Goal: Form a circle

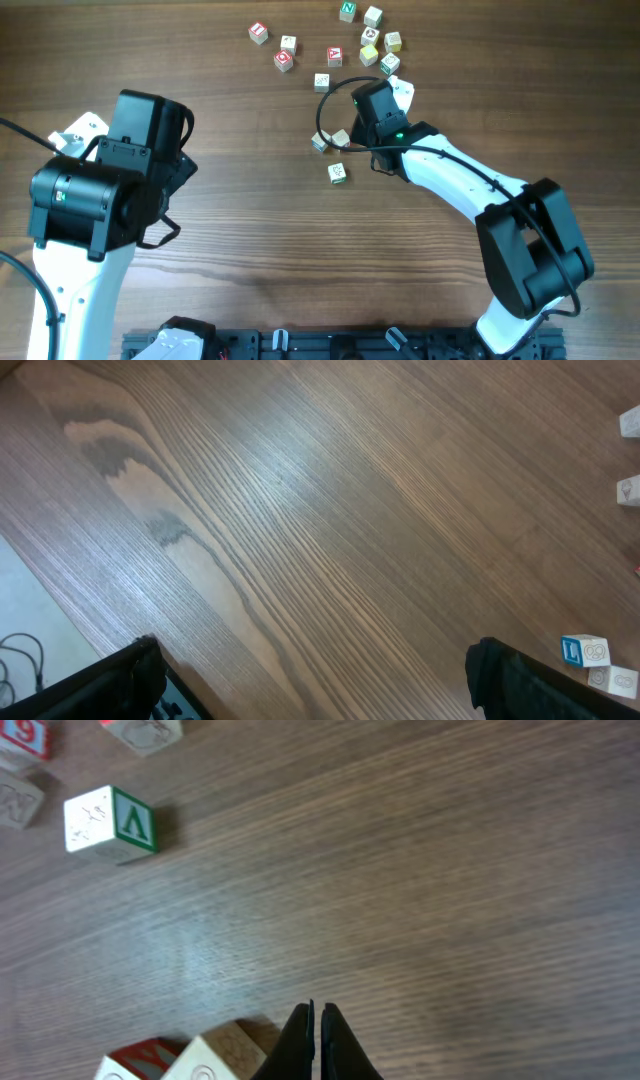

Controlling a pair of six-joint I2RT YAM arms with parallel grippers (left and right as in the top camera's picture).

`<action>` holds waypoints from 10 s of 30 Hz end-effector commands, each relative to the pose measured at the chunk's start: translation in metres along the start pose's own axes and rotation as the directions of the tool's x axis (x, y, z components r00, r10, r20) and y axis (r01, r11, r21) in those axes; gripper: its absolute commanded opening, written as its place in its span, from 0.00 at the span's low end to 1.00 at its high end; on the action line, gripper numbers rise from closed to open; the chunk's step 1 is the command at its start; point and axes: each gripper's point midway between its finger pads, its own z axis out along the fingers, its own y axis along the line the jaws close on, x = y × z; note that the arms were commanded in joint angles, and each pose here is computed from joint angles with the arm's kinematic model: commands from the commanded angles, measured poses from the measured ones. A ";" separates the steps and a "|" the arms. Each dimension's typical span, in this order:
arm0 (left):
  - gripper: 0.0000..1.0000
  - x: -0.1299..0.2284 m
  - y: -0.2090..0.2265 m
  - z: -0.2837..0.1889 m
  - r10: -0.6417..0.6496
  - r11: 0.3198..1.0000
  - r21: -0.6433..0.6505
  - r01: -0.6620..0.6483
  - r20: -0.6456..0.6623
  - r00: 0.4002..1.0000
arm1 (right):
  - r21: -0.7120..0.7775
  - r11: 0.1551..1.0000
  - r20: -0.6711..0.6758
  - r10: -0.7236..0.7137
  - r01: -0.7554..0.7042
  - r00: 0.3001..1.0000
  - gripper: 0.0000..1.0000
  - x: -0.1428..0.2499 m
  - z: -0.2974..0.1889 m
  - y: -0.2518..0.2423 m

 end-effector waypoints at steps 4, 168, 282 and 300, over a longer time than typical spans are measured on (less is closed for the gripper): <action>1.00 -0.002 0.003 -0.001 -0.010 1.000 0.001 0.010 0.007 1.000 | -0.052 0.999 -0.065 0.007 -0.011 0.998 0.05 0.018 0.029 0.009; 1.00 -0.002 0.003 -0.001 -0.010 1.000 0.001 0.010 0.007 1.000 | -0.031 0.990 -0.001 -0.140 0.140 0.990 0.04 -0.005 0.016 0.052; 1.00 -0.002 0.003 -0.001 -0.010 1.000 0.001 0.010 0.007 1.000 | 0.060 0.998 -0.313 0.025 -0.007 0.949 0.05 0.072 -0.003 0.032; 1.00 -0.002 0.003 -0.001 -0.010 1.000 0.001 0.010 0.007 1.000 | 0.037 0.996 -0.089 -0.073 0.077 0.993 0.05 0.046 -0.052 0.066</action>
